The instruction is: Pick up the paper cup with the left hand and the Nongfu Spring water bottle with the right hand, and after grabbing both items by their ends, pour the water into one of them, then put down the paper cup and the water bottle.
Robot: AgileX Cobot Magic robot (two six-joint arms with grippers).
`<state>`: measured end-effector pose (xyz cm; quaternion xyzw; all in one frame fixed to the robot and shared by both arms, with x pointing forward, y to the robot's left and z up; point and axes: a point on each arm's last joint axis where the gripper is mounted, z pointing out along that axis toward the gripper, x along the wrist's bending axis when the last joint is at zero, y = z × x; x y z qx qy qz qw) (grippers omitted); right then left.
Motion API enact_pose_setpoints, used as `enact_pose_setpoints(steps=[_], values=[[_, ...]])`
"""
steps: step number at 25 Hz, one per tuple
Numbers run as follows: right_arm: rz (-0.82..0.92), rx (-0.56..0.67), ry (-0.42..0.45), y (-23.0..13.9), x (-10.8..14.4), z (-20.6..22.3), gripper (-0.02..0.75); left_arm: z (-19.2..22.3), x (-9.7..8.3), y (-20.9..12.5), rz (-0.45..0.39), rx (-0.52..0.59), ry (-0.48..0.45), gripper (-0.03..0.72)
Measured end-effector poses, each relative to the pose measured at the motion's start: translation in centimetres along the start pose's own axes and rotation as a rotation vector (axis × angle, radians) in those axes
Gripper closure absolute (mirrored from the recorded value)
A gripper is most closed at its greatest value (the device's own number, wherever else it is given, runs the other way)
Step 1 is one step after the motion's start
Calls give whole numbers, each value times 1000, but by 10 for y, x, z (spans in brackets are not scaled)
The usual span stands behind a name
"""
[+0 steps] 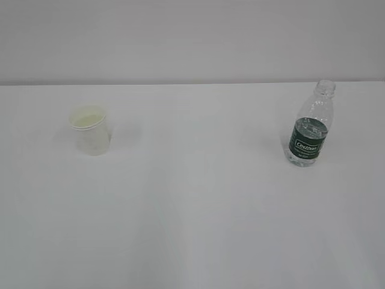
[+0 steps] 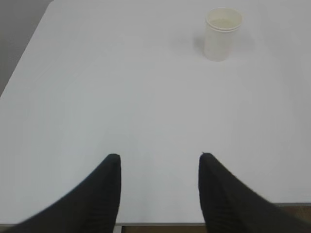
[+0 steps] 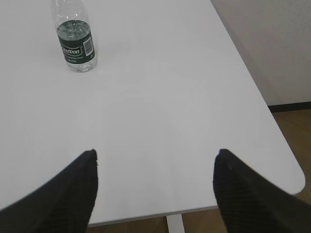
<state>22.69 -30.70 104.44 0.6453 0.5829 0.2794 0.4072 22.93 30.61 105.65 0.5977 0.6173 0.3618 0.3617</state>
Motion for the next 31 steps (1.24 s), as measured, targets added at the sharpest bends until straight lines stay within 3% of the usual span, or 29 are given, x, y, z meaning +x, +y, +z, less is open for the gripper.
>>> enact_pose_setpoints(steps=[31], values=[[-27,-6,44,0,-1,0,184,0,0,0,0,0,0,352]])
